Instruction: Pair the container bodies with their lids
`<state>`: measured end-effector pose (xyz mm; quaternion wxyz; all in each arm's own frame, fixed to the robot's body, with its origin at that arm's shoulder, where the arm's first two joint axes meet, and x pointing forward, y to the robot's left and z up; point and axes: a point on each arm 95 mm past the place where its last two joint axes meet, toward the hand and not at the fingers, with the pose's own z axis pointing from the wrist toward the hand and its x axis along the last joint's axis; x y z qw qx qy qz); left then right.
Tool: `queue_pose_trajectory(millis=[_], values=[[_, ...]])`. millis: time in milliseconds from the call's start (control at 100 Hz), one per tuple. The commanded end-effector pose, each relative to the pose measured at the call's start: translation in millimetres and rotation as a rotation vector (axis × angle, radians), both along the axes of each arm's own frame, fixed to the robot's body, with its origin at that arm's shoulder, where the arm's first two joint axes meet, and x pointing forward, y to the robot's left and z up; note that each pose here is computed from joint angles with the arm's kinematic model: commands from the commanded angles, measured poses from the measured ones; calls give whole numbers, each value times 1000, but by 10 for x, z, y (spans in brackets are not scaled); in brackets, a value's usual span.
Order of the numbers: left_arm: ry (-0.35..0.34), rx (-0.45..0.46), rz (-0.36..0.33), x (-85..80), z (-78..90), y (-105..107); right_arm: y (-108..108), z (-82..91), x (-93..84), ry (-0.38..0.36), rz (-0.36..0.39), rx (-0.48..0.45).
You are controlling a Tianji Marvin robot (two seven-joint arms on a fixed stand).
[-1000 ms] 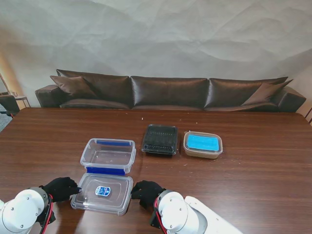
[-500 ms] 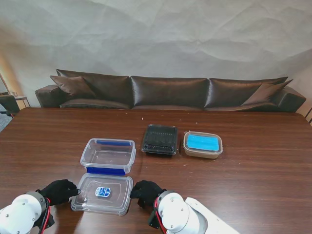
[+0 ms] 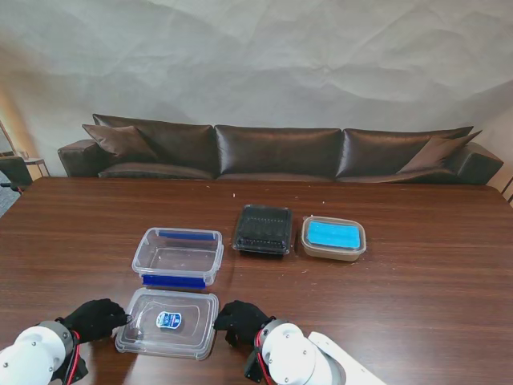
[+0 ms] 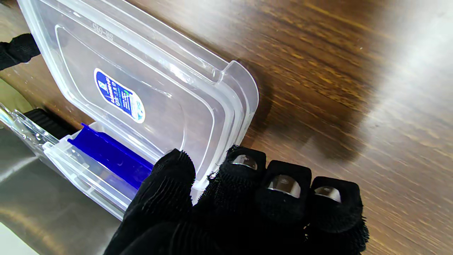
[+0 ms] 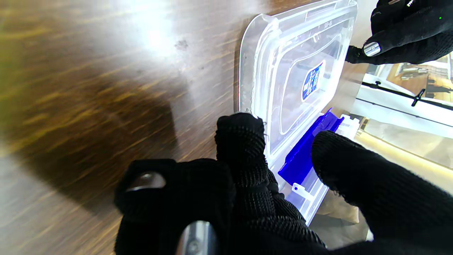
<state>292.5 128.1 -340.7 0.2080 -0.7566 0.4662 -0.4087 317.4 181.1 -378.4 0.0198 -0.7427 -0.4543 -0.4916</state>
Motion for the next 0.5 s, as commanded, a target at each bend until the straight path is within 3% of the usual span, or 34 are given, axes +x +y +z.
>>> queue_pose_trajectory(millis=[0,490], values=[[5,-26,-27,-23,22,-91,81,15,-95,14,26,29],[-28,-25,-48,-18,134,-130,70,113,-143,-18,-11,88]])
